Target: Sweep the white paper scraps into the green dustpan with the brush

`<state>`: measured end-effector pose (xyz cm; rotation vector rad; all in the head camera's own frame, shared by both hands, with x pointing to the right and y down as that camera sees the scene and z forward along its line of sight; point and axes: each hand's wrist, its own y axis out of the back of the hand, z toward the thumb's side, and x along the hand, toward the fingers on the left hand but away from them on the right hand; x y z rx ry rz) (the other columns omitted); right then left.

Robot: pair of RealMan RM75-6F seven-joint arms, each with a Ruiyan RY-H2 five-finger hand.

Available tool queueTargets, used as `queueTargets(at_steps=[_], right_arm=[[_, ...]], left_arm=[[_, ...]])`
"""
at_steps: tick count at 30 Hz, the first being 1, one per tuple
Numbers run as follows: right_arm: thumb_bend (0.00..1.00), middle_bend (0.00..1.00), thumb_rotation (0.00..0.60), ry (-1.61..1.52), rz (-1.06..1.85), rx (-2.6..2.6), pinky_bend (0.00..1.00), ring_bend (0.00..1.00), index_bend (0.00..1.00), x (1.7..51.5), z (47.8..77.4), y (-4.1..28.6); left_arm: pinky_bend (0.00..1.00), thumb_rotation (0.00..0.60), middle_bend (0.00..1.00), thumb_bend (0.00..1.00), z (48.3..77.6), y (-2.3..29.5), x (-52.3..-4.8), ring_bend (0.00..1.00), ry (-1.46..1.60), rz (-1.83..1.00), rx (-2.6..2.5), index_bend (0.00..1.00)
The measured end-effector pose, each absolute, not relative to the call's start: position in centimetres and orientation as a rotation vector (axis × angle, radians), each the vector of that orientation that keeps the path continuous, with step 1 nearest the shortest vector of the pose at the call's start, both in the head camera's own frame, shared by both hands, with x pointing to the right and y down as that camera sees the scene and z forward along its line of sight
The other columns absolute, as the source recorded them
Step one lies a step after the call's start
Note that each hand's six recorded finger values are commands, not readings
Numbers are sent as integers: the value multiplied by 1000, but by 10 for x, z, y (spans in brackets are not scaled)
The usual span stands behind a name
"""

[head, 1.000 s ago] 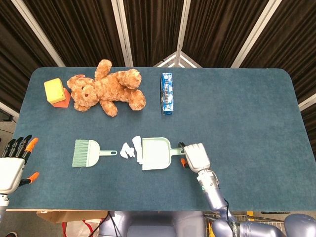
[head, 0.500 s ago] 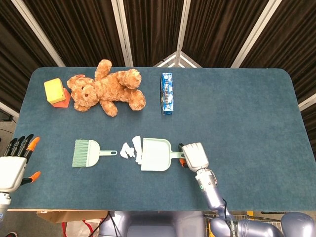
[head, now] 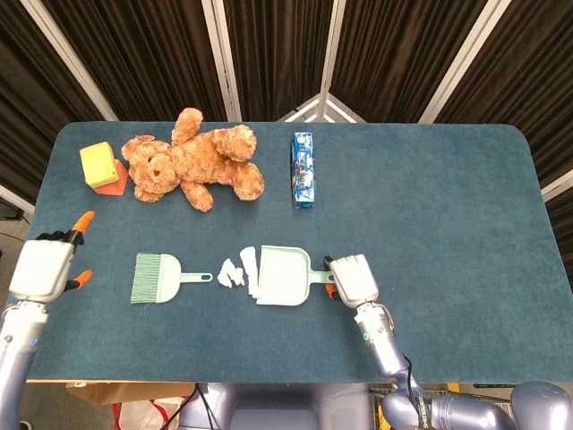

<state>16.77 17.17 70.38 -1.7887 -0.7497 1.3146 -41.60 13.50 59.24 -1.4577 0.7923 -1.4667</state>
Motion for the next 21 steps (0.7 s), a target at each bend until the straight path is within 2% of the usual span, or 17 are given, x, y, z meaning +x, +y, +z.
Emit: queueTargets(at_steps=[3,9,14,21], right_arm=[[447,919,600,-747,1311,-1780,804,879,580,167,702,170],[447,919,600,-740,1317,-1766,804,879,580,167,702,168],[447,919,600,-734,1329,-1757,804,879,580,168,704,168],[446,919,600,-725,1338,-1753,804,879,581,169,706,170]], left_arm=[[755,600,694,174,605,125,-406,723,762,-1507,-1471,335],[871,600,805,185,630,116,-386,848,738,-1592,-1543,389],[913,600,844,206,649,118,-362,887,694,-1644,-1608,396],[975,600,905,293,674,132,-328,939,647,-1669,-1683,437]])
